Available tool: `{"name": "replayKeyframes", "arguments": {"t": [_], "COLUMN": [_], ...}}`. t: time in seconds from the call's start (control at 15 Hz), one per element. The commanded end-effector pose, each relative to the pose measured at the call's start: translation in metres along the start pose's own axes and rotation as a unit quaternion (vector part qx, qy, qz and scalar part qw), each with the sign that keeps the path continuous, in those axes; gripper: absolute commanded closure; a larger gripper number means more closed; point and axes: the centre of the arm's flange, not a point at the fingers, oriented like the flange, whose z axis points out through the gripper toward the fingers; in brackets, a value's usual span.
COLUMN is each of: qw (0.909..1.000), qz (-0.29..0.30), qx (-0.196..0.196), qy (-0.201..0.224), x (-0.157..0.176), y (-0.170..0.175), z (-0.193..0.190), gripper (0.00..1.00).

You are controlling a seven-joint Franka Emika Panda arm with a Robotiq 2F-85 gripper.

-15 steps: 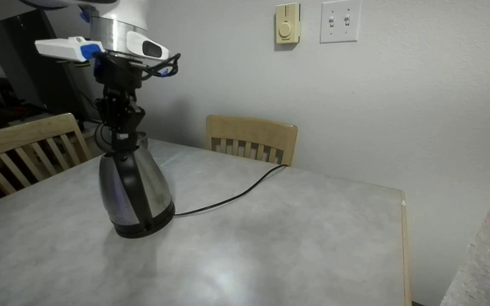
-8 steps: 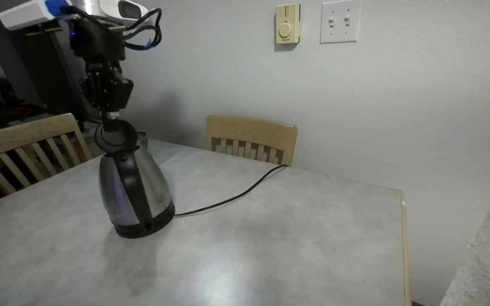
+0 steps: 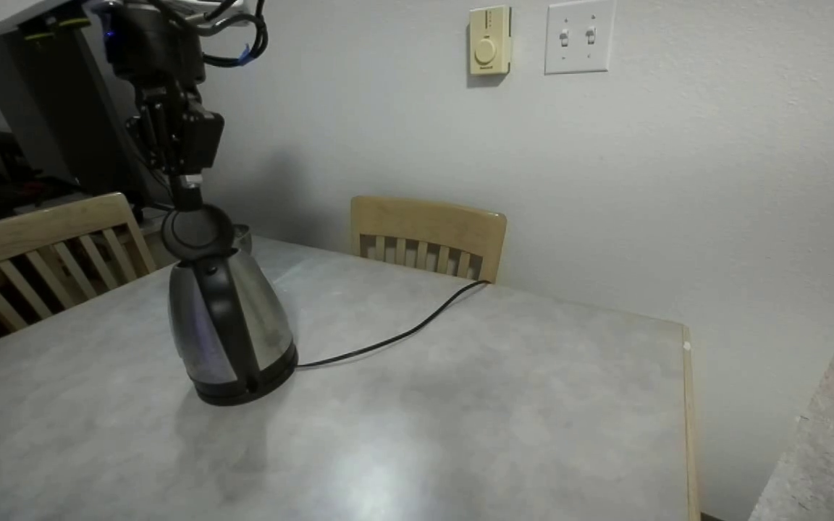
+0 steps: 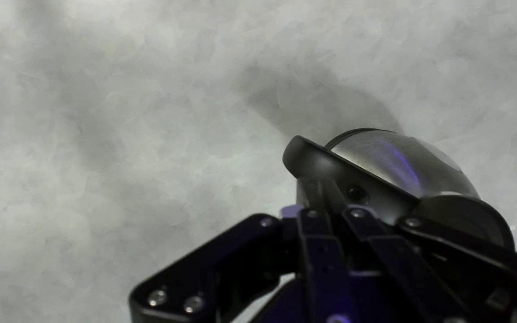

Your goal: Open the lid of the kettle

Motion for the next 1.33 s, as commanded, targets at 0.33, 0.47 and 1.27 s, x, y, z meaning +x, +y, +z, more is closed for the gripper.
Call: {"name": "replayKeyframes", "arguments": {"t": [0.33,0.47,1.27], "qw": [1.0000,1.0000,0.9991], "qz": [0.000,0.000,0.032], "qx": [0.000,0.000,-0.024], "qy": [0.000,0.000,0.015], "x": [0.0000,0.0000,0.0009], "y": [-0.0002,-0.0002,-0.0004], "z": [-0.0001,-0.0001,-0.0089], "gripper": [0.71,0.71,0.01]}}
